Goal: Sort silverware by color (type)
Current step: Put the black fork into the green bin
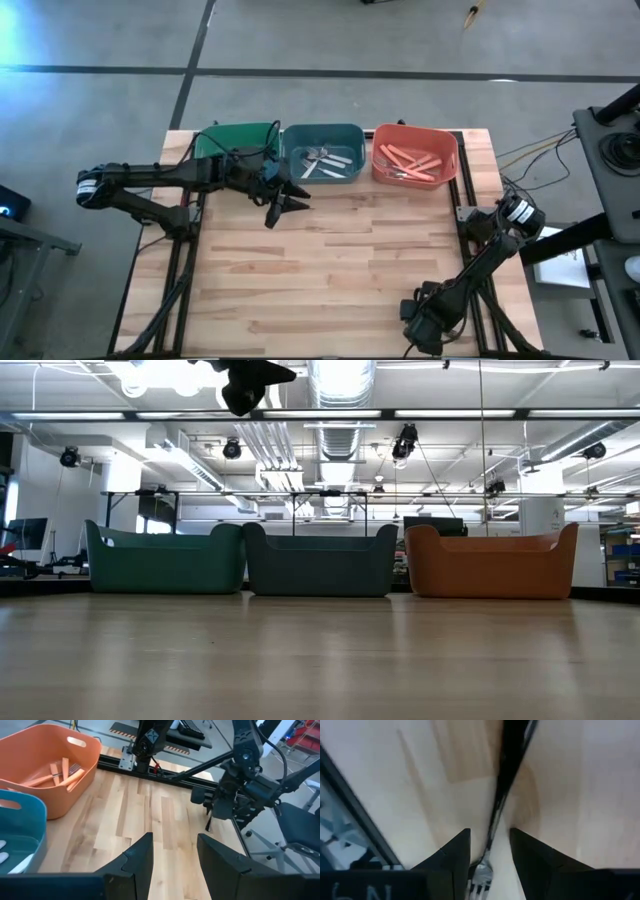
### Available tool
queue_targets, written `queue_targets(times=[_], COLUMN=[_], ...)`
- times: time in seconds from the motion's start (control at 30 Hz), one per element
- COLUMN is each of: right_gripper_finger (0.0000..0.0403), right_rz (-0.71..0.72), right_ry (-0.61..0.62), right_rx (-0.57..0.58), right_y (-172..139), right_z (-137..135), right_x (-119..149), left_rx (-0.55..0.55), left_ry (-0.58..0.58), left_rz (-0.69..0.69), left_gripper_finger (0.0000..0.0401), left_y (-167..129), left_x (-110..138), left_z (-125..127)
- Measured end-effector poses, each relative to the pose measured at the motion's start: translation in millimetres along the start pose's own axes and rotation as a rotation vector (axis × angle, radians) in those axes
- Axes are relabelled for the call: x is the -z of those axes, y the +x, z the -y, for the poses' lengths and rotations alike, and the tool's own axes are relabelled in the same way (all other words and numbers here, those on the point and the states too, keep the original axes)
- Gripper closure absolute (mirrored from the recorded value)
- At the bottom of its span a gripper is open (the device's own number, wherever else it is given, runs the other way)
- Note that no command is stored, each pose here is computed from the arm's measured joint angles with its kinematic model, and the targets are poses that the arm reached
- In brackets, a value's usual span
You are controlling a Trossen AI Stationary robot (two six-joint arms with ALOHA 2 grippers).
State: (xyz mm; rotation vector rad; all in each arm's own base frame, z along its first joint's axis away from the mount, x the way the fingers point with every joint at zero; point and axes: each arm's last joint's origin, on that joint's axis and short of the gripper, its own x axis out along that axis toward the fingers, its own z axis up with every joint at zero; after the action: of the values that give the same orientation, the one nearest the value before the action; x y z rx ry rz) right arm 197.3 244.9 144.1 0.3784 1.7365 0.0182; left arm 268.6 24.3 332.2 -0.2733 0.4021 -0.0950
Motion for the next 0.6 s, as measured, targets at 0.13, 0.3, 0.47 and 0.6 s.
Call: queue_targets(times=[0.13,0.3,0.47,0.6], right_gripper_finger=[0.0271,0.0280,0.0329,0.0383], right_rz=[-0.002,0.011,0.019,0.027], right_ry=[0.011,0.048,0.079,0.123], right_rx=[0.013,0.031,0.049,0.062], right_y=[4,8,9,9], right_z=[4,9,10,12], right_x=[0,1,1,1], left_rx=[0.004,0.000,-0.001,-0.003], left_ry=[-0.005,-0.013,-0.017,-0.017], left_rz=[-0.001,0.000,0.000,0.001], left_gripper_finger=[0.0266,0.0266,0.0266,0.0266], left_y=[0,0,0,0], left_x=[0,0,0,0], left_z=[1,1,1,1])
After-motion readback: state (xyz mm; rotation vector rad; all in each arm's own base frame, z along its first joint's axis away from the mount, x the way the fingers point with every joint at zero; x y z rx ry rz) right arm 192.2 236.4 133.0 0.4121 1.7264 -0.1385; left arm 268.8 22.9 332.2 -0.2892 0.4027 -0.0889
